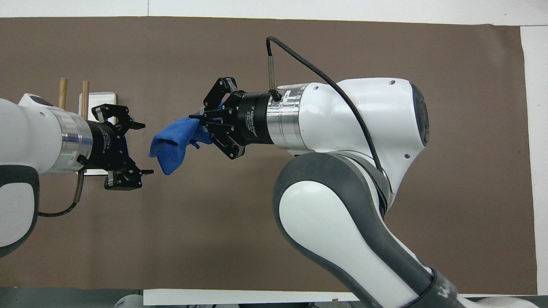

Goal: Right arm passes towel to left arm to hang
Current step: 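Grasp the towel with the left gripper next to the right gripper, then open the right gripper and withdraw it while the left gripper pulls the towel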

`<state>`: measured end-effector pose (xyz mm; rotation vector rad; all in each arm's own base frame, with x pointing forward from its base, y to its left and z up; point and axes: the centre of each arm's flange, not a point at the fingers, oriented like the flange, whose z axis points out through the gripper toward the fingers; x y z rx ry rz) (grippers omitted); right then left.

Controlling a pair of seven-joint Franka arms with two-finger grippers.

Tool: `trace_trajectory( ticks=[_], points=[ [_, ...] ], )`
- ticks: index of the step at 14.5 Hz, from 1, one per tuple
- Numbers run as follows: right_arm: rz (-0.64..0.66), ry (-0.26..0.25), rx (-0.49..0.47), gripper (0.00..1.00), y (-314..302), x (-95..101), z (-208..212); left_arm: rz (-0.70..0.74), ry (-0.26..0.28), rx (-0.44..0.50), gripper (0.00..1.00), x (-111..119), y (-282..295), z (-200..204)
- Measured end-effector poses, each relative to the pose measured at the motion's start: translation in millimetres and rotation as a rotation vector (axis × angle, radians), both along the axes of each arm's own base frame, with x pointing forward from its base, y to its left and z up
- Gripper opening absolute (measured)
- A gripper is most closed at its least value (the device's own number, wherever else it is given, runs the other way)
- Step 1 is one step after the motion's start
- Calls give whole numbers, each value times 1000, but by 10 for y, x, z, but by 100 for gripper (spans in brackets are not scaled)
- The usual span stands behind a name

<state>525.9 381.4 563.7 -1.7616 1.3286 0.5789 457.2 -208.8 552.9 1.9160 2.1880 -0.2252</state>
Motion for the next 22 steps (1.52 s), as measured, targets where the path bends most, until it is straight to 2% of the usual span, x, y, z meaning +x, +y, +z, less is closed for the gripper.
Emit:
trace_trajectory(
  ticks=[4, 5, 9, 10, 11, 12, 14, 20, 22],
  points=[
    [0, 2, 0, 4, 0, 3, -8, 7, -16, -22, 100, -90, -243, -82],
    [0, 2, 0, 4, 0, 4, -9, 26, -35, -36, 95, -71, -254, -89],
    [0, 2, 0, 4, 0, 4, -9, 52, -75, -55, 46, 3, -225, -148],
    [0, 2, 0, 4, 0, 4, -9, 34, -81, -52, 37, 5, -224, -151],
    [0, 2, 0, 4, 0, 4, -9, 10, -87, -49, 37, 4, -224, -154],
    [0, 2, 0, 4, 0, 4, -9, -10, -93, -47, 31, 4, -224, -156],
    [0, 2, 0, 4, 0, 4, -9, -31, -97, -44, 9, 2, -223, -163],
    [0, 2, 0, 4, 1, 4, -10, -38, -100, -43, 3, 10, -207, -164],
    [0, 1, 0, 8, -4, 7, -9, -39, -100, -43, 3, 13, -201, -164]
  ],
)
